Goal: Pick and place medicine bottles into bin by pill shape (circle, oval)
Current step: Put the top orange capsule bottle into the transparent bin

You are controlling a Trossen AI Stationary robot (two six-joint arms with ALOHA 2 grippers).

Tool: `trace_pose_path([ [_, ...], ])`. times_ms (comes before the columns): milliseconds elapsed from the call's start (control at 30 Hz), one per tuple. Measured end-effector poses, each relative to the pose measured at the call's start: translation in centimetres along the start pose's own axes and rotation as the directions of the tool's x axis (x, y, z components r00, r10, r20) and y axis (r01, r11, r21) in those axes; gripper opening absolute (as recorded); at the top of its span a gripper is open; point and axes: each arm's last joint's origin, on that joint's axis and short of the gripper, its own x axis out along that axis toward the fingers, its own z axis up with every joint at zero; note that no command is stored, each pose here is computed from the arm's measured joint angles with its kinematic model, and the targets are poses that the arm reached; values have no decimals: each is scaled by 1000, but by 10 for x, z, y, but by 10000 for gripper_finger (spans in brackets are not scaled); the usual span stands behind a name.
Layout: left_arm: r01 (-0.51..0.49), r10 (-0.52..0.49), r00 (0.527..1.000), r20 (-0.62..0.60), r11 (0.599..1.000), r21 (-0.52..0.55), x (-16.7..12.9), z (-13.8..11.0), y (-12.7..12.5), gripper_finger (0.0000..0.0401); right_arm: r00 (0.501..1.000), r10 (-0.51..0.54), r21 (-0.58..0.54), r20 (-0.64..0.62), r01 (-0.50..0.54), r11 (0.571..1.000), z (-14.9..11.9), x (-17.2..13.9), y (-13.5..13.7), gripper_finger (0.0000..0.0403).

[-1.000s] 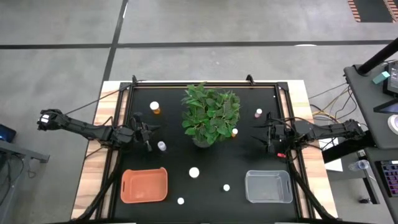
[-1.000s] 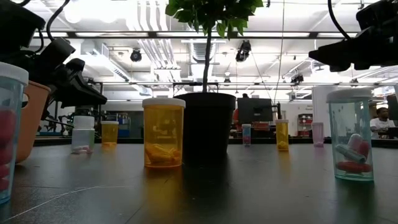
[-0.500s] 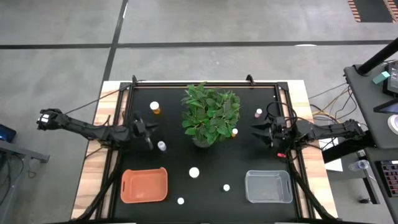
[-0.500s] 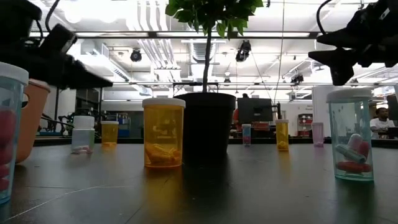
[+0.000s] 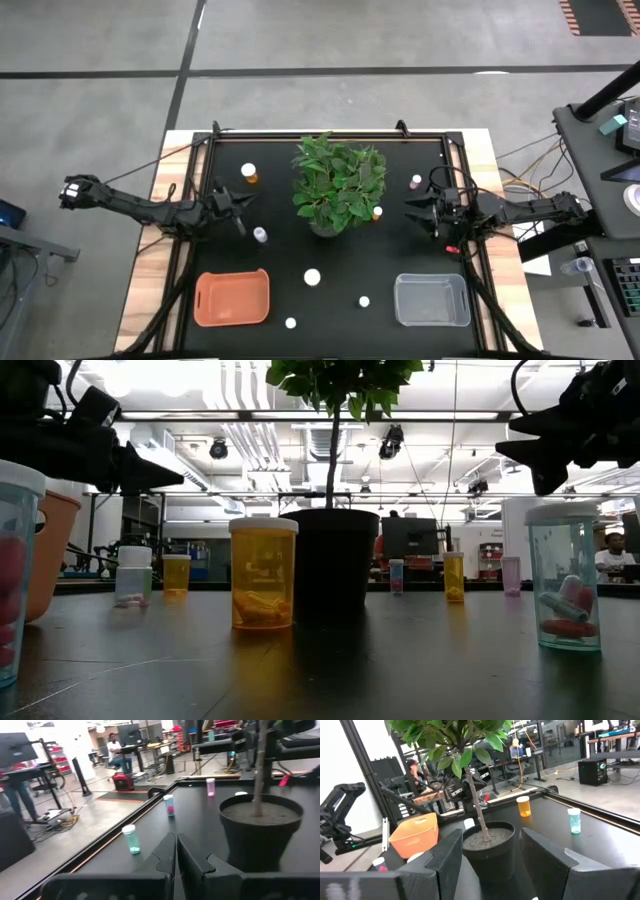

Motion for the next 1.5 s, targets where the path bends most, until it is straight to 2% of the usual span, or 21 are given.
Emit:
trace_pose_path([
  [133, 2, -2, 1000, 0, 1000, -15, 0, 0, 0, 1, 1000, 0, 2, 0, 0, 1000, 0, 0, 0, 189],
  [200, 24, -24, 1000, 1, 992, -121, 0, 0, -1, 1, 1000, 0, 14, 0, 0, 1000, 0, 0, 0, 189],
  [233, 49, -50, 999, 3, 974, -222, 0, 0, -2, 1, 1000, 0, 31, 0, 0, 1000, 0, 0, 0, 189],
  [300, 78, -83, 997, 8, 898, -432, 0, 0, -3, 1, 1000, -1, 98, 1, 1, 995, 0, 0, 0, 189],
  [367, 75, -82, 997, 13, 823, -564, 0, 1, -2, 1, 1000, -2, 130, 1, 1, 991, 0, 0, 0, 189],
  [433, 82, -80, 996, 29, 789, -609, 0, 3, -2, 1, 1000, -2, 130, 1, 2, 991, 0, 0, 0, 189],
  [533, 101, -76, 995, 67, 762, -640, 0, 7, -2, 1, 1000, -2, 102, 13, 1, 995, 1, 0, 0, 189],
  [633, 132, -67, 991, 120, 694, -708, 0, 13, -1, 1, 998, -21, 77, 63, 16, 997, 6, 0, 0, 189],
  [667, 142, -64, 989, 135, 683, -717, 0, 14, -1, 1, 996, -32, 70, 83, 26, 997, 7, 0, 0, 189],
  [767, 142, -61, 989, 137, 681, -719, 0, 15, -1, 1, 989, -34, 22, 143, 31, 999, 13, -1, 1, 189],
  [867, 96, -13, 993, 119, 682, -725, 1, 13, 0, 1, 981, -34, -22, 193, 39, 999, 18, -2, 2, 187],
  [1000, 103, -8, 992, 127, 638, -763, 2, 15, -1, 1, 977, -41, -61, 211, 55, 997, 25, -2, 3, 179],
  [1300, 106, -14, 992, 126, 642, -759, 13, 45, -8, 1, 974, -36, -71, 225, 54, 996, 32, -3, 4, 167],
  [1400, 75, -24, 997, 80, 668, -741, 18, 52, -11, 1, 979, -41, -76, 202, 57, 995, 30, -3, 4, 167],
  [1500, 20, -14, 1000, 14, 658, -752, 23, 63, -11, 1, 979, -42, -77, 198, 58, 995, 29, -2, 4, 166],
])
